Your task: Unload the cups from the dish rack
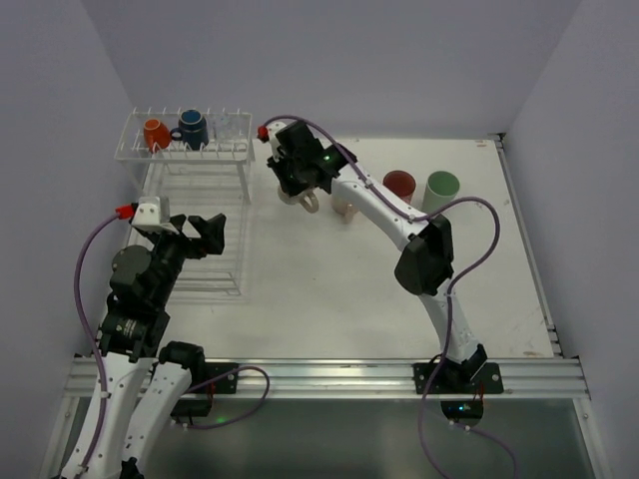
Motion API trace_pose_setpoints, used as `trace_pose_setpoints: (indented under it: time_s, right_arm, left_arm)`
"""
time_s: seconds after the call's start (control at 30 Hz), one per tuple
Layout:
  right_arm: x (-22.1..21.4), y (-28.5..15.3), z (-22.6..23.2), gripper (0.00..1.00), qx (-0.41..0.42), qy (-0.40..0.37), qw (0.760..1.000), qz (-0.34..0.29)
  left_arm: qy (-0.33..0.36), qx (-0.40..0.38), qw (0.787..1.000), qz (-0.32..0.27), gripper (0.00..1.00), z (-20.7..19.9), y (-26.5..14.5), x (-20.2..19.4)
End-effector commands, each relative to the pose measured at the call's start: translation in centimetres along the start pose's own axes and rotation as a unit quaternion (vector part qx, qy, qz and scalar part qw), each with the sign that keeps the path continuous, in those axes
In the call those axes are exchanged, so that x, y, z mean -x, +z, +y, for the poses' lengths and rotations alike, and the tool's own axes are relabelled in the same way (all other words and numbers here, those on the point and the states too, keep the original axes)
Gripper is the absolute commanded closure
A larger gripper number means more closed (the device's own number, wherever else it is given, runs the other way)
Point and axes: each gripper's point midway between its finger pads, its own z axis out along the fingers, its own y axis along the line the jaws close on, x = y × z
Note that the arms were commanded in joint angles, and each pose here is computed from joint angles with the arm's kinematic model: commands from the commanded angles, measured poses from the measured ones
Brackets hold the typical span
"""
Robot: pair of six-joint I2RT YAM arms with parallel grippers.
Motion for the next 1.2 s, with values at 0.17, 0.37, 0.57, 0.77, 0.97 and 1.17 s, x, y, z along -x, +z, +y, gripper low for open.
trace_pose_setpoints:
  time_s: [0.17, 0.37, 0.57, 0.77, 0.97, 1.17]
  right_arm:
    - [-0.4, 2.0, -3.0, 1.00, -0.052, -0.140, 0.989, 0.008]
    - [-2.5, 4.4, -3.0, 1.00, -0.046, -0.159, 0.986, 0.034]
    - [-5.2, 5.6, -3.2, 1.00, -0.042, -0.171, 0.982, 0.062]
    - [-4.9, 5.8, -4.3, 0.82, -0.067, -0.177, 0.980, 0.058]
    - [-2.1, 3.6, -3.0, 0.37, -0.044, -0.153, 0.987, 0.008]
    - [0.7, -0.4, -1.6, 0.31, -0.018, -0.119, 0.992, -0.045]
  left_arm:
    - [0.016, 0.004, 1.000, 0.002, 0.00, -0.2, -0.2, -0.1]
    - [0.016, 0.001, 1.000, 0.007, 0.00, -0.3, -0.1, -0.5]
    - [0.017, -0.001, 1.000, 0.009, 0.00, -0.4, 0.0, -0.5]
    - [0.017, 0.002, 1.000, 0.009, 0.00, -0.2, 0.1, -0.6]
    - [0.013, 0.009, 1.000, 0.001, 0.00, -0.1, 0.2, -0.1]
    - [-0.007, -0.004, 1.000, -0.019, 0.00, -1.1, 0.4, 2.3]
